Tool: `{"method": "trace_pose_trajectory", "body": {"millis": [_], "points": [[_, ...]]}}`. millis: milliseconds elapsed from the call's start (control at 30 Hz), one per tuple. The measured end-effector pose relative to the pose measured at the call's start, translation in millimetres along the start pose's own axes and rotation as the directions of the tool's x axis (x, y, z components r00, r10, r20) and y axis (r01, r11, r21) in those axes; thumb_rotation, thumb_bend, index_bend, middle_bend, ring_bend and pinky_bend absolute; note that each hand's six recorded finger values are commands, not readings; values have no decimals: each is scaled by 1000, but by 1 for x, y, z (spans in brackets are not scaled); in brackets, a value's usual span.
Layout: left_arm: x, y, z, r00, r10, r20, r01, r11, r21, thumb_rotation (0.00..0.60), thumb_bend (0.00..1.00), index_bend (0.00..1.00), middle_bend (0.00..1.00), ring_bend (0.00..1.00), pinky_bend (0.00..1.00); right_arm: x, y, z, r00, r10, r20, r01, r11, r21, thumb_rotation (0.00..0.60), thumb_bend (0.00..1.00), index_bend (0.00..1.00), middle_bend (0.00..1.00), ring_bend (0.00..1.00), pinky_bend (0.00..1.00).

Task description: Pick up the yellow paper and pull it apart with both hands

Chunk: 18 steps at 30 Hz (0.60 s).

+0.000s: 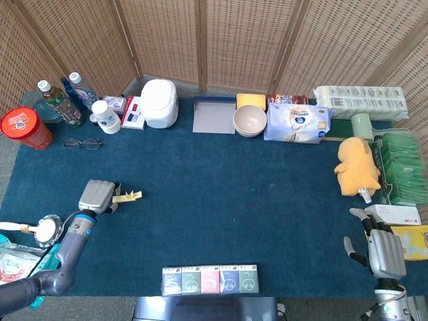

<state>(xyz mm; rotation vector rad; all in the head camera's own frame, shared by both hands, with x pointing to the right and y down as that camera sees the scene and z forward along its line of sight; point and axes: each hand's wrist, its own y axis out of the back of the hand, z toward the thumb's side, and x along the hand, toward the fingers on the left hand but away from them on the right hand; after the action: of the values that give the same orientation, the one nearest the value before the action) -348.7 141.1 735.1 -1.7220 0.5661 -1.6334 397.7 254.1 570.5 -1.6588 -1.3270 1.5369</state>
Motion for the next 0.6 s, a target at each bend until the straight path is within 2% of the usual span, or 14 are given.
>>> {"method": "trace_pose_trajectory", "body": {"millis": [400, 600], "points": [[1, 2, 2, 1000, -1, -1, 1, 1000, -1, 600, 334, 606, 1000, 1000, 1000, 0, 1, -1, 1000, -7, 2, 7, 1000, -2, 600, 402, 219, 270, 191, 245], [-1, 13, 4, 1000, 21, 19, -21, 1000, -7, 600, 362, 639, 1000, 1000, 1000, -1, 1, -1, 1000, -13, 1, 13, 1000, -10, 600, 402, 219, 270, 190, 245]]}}
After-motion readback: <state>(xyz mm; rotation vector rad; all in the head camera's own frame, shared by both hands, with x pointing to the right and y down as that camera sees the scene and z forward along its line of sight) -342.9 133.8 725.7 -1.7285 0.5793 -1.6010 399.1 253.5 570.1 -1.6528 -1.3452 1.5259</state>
